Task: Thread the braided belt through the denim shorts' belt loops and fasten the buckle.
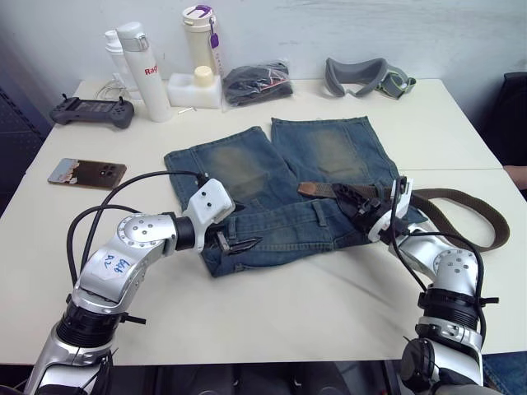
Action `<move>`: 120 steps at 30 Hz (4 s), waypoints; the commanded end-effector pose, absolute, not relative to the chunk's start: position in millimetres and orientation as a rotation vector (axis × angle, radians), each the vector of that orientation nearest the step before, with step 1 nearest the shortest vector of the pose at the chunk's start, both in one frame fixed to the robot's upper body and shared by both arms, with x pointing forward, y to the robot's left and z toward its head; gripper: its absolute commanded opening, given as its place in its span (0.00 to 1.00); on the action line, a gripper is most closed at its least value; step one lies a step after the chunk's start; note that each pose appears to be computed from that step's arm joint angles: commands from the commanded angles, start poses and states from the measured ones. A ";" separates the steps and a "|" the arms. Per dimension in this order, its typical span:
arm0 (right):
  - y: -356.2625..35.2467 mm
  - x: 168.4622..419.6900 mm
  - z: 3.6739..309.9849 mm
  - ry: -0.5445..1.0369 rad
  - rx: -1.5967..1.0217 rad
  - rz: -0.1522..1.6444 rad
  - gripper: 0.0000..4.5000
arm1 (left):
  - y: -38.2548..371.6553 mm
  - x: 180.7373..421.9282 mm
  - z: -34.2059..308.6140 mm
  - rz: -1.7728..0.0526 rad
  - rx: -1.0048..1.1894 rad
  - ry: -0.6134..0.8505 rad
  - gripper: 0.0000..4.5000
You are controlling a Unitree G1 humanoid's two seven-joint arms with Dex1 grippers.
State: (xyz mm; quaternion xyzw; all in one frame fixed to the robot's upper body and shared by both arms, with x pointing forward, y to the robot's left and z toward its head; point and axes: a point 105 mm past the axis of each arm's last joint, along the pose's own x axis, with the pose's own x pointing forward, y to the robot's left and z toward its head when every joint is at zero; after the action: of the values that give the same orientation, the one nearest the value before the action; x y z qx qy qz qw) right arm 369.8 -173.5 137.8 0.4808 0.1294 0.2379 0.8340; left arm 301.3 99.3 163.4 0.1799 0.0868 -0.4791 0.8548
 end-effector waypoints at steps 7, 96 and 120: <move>-168.8 390.8 128.4 0.228 1.100 0.468 0.83 | 98.7 299.7 179.6 -1.000 0.410 0.115 1.00; -134.6 346.2 197.0 0.458 -0.610 1.649 0.01 | 92.9 298.4 170.5 -0.927 0.370 0.096 1.00; -120.9 373.4 265.9 0.166 -0.797 1.532 0.99 | 84.8 300.0 171.8 -0.967 0.371 0.094 1.00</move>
State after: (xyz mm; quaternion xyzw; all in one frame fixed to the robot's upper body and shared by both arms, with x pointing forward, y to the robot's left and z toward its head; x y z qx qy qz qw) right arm 381.7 -120.6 232.1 -0.3751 0.1139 0.6615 0.6394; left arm 301.2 90.5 160.2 0.1665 0.0712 -0.4520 0.8734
